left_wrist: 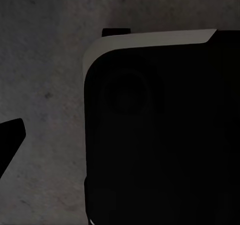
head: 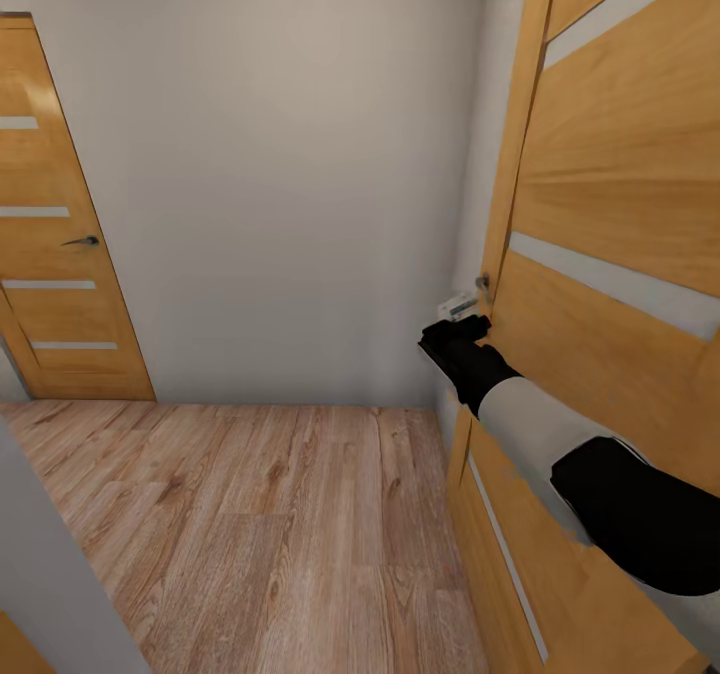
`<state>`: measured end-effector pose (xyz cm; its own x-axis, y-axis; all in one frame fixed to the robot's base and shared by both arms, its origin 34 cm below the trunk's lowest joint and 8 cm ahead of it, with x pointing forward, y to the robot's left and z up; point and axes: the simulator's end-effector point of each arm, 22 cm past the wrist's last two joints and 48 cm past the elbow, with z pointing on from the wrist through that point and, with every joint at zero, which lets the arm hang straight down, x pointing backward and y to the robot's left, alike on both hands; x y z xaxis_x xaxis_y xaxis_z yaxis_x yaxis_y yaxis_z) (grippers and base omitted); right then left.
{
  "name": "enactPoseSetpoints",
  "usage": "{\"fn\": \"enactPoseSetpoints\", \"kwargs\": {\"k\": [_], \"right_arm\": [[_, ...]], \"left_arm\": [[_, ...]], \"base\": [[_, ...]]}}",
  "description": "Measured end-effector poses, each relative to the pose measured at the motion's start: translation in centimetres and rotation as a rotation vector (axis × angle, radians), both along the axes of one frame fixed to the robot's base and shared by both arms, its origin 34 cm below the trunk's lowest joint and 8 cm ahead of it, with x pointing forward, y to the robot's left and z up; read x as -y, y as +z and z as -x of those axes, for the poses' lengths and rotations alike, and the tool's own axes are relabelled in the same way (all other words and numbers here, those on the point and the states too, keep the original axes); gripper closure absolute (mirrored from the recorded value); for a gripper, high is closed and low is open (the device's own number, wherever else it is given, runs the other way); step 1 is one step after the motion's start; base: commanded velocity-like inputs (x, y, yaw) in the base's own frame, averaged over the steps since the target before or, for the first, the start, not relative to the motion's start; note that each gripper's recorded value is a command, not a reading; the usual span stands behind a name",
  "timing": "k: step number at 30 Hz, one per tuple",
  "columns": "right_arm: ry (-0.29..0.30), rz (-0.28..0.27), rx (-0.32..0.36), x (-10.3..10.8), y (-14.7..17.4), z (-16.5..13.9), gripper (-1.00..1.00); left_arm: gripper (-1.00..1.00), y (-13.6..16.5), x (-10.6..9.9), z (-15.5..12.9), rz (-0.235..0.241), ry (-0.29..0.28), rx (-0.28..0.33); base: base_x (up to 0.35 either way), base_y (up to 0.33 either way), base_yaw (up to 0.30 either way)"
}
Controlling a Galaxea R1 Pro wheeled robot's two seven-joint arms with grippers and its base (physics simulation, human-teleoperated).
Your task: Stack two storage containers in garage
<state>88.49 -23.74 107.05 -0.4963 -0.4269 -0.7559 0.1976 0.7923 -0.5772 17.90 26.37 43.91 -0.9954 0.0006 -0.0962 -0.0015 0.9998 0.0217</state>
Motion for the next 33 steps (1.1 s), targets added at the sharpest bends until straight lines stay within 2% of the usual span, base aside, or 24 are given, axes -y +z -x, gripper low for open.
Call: {"fn": "enactPoseSetpoints", "kwargs": {"k": [2,4,9,13,16,17,20,24,33], "right_arm": [[0.028,-0.008,-0.002,-2.3,0.0,0.1,-1.0],[0.071,-0.031,-0.006,-5.5,-0.1,0.3,-1.0],[0.087,-0.128,-0.03,-6.7,-1.2,0.4,-1.0],[0.127,-0.269,-0.063,-8.8,-2.7,0.6,-1.0],[0.218,-0.395,-0.086,-11.8,-3.4,0.5,-1.0],[0.286,-0.455,-0.104,-13.8,-3.8,0.6,-1.0],[0.349,-0.505,-0.105,-15.5,-4.1,0.6,-1.0],[0.378,-0.535,-0.097,-16.2,-4.9,0.6,-1.0],[0.38,-0.534,-0.102,-16.2,-5.9,0.8,-1.0]], "left_arm": [[-1.0,0.0,0.0,0.0,0.0,-0.001,0.0],[-1.0,0.0,0.1,0.0,0.001,-0.001,0.0],[-1.0,0.0,0.1,0.0,0.001,-0.004,-0.001],[-1.0,0.0,0.2,0.0,0.002,-0.005,0.0],[-1.0,0.0,0.2,-0.1,0.003,-0.005,0.0],[-1.0,0.0,0.2,0.0,0.003,-0.005,0.001],[-1.0,0.0,0.2,0.0,0.003,-0.005,0.0],[-1.0,0.0,0.3,0.0,0.003,-0.005,0.0],[-1.0,0.0,0.1,0.0,0.001,-0.005,0.0]], "base": [[0.0,0.0,0.0],[0.0,0.0,0.0],[0.0,0.0,0.0],[0.0,0.0,0.0],[0.0,0.0,0.0],[0.0,0.0,0.0],[0.0,0.0,0.0],[0.0,0.0,0.0],[0.0,0.0,0.0]]}}
